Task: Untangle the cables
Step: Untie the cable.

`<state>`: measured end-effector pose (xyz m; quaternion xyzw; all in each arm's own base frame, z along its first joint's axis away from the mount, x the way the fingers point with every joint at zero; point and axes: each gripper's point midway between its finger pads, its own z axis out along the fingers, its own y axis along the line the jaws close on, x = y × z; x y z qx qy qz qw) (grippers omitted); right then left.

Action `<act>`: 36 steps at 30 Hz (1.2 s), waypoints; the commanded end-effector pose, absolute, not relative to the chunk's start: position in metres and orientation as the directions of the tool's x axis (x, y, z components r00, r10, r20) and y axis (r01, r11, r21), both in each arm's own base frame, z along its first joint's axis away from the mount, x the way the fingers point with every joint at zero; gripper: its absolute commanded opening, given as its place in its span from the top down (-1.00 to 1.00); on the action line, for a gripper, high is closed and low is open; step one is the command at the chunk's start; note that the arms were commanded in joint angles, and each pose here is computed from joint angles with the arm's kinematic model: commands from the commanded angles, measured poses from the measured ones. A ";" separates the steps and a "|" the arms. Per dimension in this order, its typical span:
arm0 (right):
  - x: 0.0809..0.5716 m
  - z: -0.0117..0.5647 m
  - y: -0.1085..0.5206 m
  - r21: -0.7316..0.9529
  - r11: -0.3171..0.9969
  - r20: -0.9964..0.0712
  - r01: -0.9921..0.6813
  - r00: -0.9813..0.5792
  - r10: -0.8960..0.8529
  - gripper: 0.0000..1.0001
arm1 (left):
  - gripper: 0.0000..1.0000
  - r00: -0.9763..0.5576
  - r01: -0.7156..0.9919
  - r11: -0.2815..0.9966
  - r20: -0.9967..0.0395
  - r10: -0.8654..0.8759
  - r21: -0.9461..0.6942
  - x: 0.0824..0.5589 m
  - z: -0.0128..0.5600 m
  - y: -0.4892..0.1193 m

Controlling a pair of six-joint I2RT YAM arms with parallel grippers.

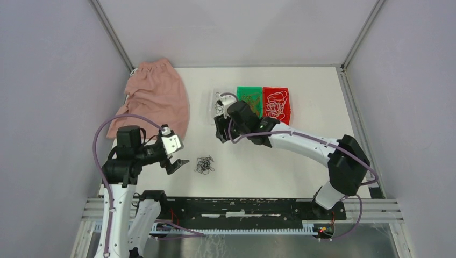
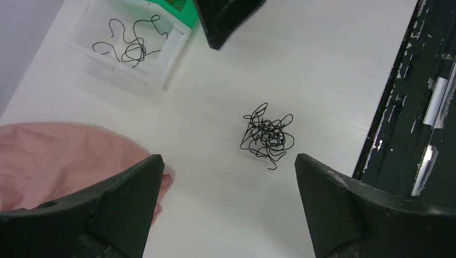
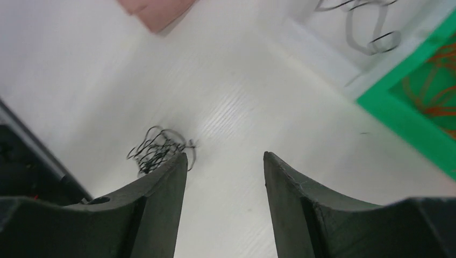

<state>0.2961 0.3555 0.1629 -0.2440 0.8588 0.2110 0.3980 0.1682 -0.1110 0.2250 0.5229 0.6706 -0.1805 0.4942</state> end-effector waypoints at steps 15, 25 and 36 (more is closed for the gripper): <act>0.233 0.090 0.439 0.571 0.702 -0.527 -0.426 -0.846 -0.085 0.19 | -0.99 0.167 0.858 0.316 -0.800 0.576 0.406 0.168 0.226 -0.108; 0.226 0.090 0.435 0.573 0.702 -0.509 -0.423 -0.855 -0.100 0.32 | -1.00 0.180 0.860 0.306 -0.805 0.565 0.408 0.168 0.229 -0.110; 0.217 0.086 0.428 0.553 0.711 -0.526 -0.434 -0.844 -0.106 0.21 | -0.98 0.182 0.861 0.307 -0.810 0.557 0.405 0.169 0.236 -0.112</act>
